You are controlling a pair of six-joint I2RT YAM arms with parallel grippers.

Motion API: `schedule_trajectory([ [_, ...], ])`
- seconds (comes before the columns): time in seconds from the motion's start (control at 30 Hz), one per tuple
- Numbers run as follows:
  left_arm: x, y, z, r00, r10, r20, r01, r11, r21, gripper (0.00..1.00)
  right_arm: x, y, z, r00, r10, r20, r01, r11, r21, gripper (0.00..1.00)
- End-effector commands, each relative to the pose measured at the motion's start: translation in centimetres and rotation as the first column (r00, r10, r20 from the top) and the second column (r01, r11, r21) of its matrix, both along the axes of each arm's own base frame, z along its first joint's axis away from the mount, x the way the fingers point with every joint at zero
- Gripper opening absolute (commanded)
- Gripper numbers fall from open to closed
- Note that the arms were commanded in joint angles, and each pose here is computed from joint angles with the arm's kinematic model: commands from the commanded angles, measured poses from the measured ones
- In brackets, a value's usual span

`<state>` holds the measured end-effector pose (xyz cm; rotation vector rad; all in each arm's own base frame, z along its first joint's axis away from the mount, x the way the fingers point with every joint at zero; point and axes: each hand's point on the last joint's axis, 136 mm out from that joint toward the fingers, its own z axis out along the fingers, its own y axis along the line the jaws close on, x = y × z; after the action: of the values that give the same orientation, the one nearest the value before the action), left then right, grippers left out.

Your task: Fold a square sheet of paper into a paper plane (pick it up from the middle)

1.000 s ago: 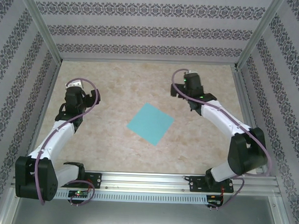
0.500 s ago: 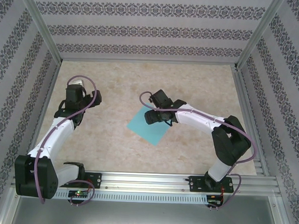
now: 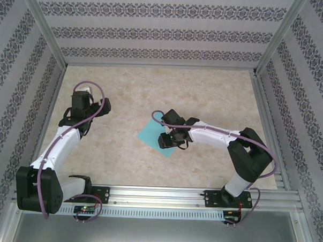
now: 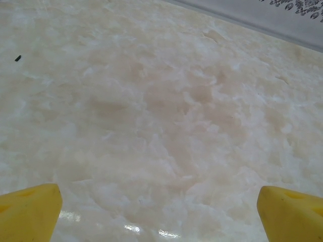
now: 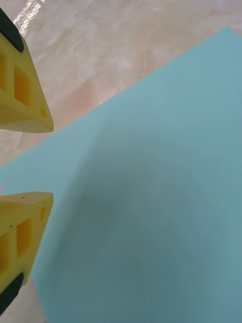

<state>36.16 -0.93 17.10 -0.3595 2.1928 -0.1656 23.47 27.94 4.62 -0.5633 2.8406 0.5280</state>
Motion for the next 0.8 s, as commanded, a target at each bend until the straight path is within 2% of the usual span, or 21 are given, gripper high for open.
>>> schedule_trajectory([
  [0.0, -0.4, -0.8, -0.8, 1.000, -0.018, -0.020, 0.018, 1.000, -0.024, 1.00, -0.7, 0.9, -0.9, 0.999, -0.001, -0.036, 0.001, 1.000, 0.017, 0.35],
  [0.47, -0.2, -1.9, -1.8, 0.999, -0.047, -0.022, 0.044, 0.994, -0.098, 1.00, -0.4, 1.9, -3.4, 0.997, -0.037, -0.063, 0.038, 0.999, 0.007, 0.34],
  [0.77, -0.3, -3.4, -3.6, 0.994, -0.080, -0.080, 0.063, 0.978, -0.200, 1.00, 1.5, 2.5, -4.9, 0.996, -0.083, -0.046, 0.080, 0.995, -0.055, 0.35],
])
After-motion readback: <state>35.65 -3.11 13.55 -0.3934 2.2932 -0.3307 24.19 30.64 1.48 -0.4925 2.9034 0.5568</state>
